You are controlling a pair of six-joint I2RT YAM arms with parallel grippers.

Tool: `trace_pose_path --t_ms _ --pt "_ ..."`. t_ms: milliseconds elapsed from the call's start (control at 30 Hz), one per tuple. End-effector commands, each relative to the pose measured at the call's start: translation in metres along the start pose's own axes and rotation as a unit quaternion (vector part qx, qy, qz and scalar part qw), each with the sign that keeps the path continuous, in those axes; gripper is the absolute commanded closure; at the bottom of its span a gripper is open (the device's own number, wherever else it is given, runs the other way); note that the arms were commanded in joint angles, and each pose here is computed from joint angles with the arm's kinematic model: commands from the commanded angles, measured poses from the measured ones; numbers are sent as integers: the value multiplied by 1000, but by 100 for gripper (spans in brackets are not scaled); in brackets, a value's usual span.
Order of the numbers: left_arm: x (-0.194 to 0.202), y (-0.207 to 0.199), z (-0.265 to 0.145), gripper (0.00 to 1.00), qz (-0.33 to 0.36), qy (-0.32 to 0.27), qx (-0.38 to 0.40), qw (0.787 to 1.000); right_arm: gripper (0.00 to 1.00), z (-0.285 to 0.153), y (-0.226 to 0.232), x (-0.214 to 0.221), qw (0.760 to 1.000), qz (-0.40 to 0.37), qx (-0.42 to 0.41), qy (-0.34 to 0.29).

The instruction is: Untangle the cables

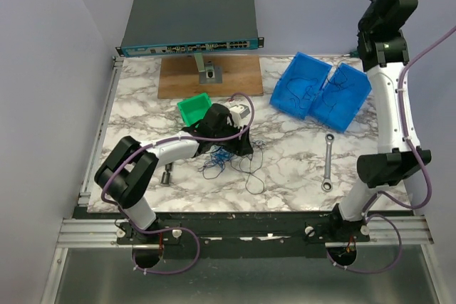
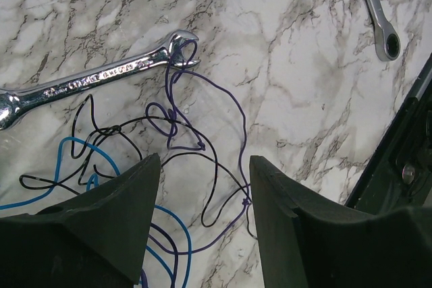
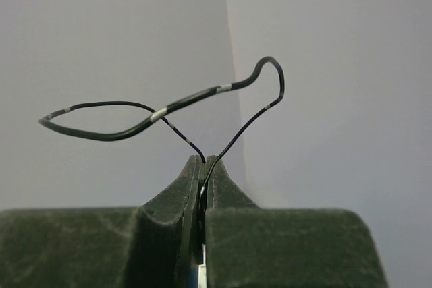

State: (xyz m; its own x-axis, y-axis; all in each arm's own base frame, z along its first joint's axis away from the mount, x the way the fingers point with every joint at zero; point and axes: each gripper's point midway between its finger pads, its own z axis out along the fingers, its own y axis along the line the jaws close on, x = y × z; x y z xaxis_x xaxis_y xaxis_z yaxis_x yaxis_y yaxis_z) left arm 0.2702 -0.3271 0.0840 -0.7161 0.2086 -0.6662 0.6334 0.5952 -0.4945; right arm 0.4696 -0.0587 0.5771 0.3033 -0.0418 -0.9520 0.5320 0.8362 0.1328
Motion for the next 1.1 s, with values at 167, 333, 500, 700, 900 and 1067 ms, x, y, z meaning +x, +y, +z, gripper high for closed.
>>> trace_pose_path --t_ms 167,333,500,700,900,1067 --pt "-7 -15 -4 43 21 -10 25 999 99 30 -20 121 996 3 33 83" --pt "-7 -15 -4 43 21 -10 25 999 99 23 -22 192 990 -7 35 134" --pt "-12 -16 -10 43 26 -30 21 999 99 7 -35 268 981 -18 67 182" --pt "-18 -21 -22 43 37 -63 24 997 99 -17 -71 340 967 -11 117 228" --pt "-20 -25 -24 43 37 -71 32 996 99 -36 -84 423 935 -5 131 329" --pt "-20 -26 -25 43 37 -71 32 996 85 -49 -85 454 911 -10 140 388"
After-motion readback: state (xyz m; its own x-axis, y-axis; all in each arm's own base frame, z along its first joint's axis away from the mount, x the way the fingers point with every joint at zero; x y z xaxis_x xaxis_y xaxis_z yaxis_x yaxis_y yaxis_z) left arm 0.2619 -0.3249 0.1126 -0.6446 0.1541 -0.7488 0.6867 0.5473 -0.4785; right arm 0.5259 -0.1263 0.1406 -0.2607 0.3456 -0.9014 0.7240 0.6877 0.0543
